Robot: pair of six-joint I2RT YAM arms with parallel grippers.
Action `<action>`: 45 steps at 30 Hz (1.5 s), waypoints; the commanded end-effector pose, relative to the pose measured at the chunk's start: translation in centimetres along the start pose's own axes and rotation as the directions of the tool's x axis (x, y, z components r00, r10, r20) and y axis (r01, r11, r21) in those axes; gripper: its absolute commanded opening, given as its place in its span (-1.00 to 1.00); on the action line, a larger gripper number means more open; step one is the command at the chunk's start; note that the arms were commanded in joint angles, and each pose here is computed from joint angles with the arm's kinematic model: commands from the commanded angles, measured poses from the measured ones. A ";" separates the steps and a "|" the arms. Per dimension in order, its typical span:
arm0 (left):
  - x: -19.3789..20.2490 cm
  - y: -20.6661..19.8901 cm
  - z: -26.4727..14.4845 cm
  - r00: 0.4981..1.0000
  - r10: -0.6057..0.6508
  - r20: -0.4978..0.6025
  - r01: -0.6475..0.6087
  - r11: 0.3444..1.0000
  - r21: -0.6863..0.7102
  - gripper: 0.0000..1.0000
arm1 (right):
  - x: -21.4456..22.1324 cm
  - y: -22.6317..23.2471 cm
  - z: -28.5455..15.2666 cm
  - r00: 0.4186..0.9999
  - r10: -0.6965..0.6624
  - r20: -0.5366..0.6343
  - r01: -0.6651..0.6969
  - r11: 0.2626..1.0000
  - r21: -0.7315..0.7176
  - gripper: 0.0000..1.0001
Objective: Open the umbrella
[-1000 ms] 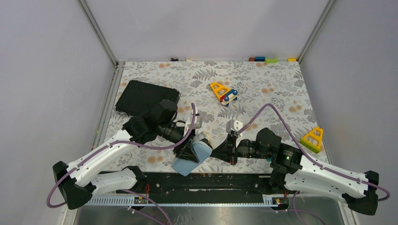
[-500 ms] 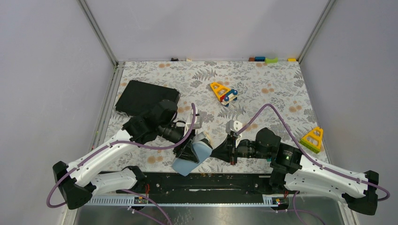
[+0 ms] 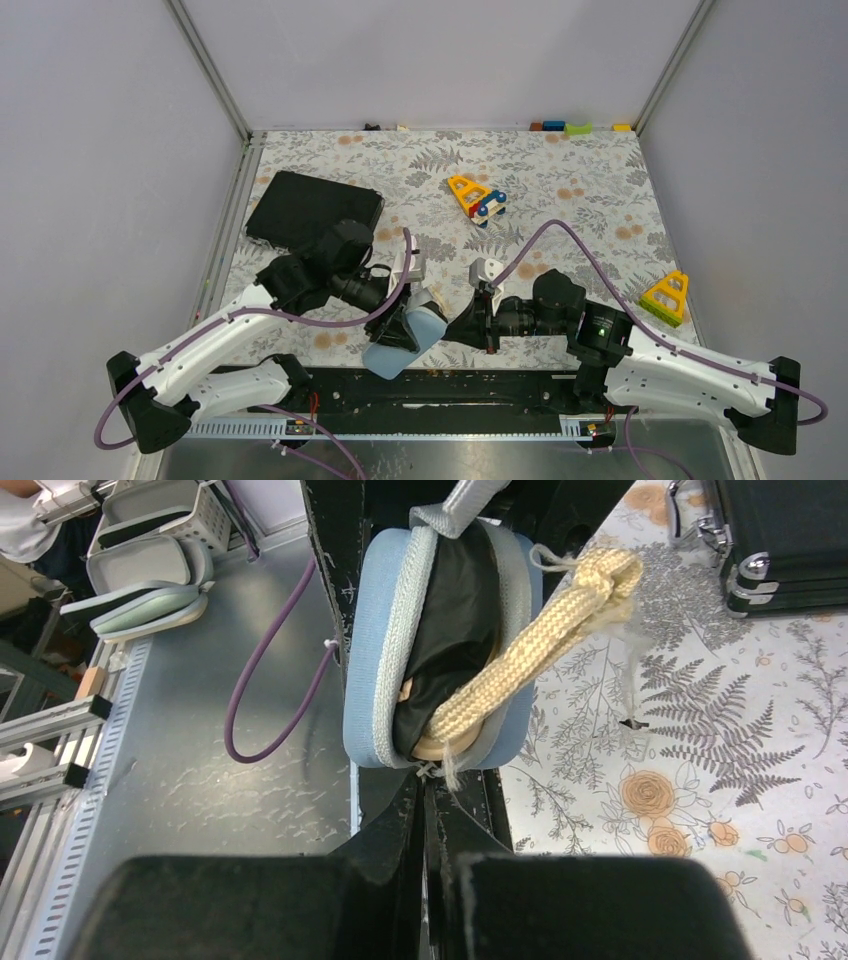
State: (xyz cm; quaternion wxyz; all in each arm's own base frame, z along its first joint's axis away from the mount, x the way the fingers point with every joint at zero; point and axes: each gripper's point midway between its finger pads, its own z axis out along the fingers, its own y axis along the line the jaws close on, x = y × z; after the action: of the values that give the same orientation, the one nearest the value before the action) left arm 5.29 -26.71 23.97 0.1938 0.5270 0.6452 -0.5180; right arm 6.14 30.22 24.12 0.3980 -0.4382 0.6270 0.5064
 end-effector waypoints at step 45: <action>-7.2 -0.8 -3.6 0.914 0.246 0.322 -0.208 0.967 -0.148 -1.00 | 4.3 0.0 2.1 0.979 0.160 -0.127 -0.166 0.985 -0.037 -1.00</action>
State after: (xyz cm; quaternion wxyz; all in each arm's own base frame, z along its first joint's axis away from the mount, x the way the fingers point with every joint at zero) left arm 6.55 -25.87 25.59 0.2706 0.4794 0.6455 -0.5295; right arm 6.06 32.52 22.99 0.3584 -0.4184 0.6372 0.5390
